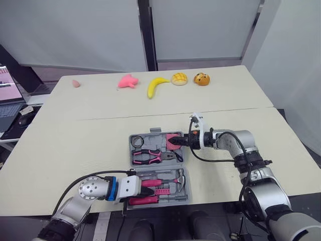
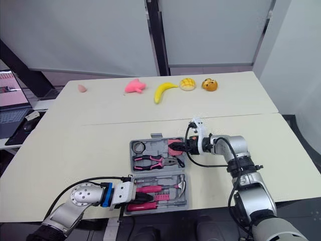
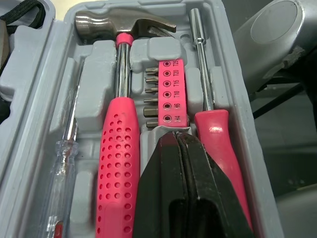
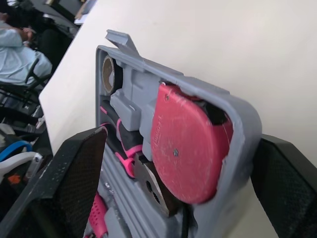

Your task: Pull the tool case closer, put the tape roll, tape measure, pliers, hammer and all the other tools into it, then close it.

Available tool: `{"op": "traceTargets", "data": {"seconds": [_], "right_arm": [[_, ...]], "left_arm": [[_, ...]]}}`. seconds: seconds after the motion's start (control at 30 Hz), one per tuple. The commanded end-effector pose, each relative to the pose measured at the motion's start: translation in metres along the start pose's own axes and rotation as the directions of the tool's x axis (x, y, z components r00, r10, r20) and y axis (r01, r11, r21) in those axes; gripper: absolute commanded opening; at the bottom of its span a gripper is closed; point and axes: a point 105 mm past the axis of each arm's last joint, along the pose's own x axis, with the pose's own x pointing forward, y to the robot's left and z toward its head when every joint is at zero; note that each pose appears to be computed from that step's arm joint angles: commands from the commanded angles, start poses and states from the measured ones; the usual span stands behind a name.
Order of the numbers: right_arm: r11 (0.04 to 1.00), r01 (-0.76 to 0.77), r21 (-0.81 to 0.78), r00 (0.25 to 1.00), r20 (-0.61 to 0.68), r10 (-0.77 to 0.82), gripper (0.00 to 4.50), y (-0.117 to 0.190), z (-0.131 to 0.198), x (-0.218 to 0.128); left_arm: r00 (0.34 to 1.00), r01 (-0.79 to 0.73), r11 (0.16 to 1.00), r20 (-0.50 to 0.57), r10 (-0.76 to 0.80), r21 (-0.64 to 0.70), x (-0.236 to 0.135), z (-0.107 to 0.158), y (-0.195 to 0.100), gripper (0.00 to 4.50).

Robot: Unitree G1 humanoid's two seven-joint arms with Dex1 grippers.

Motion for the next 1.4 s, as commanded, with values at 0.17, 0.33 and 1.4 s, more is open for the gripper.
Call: {"op": "traceTargets", "data": {"seconds": [0.17,0.33,1.4], "right_arm": [[0.935,-0.145,-0.324,0.989,-0.055,0.134,4.49,0.04,0.018,-0.004],[0.897,-0.174,-0.405,0.984,-0.098,0.146,4.49,0.054,0.013,-0.011],[0.794,-0.239,-0.558,0.969,-0.187,0.16,4.49,0.091,-0.006,-0.031]], "left_arm": [[0.97,0.053,0.975,-0.22,-0.102,-0.215,-0.007,-0.071,-0.059,0.0],[0.999,0.006,0.978,-0.051,-0.017,-0.211,-0.012,-0.027,-0.055,0.0],[1.0,-0.026,0.943,0.008,0.031,-0.332,-0.076,0.049,-0.026,0.0]]}}
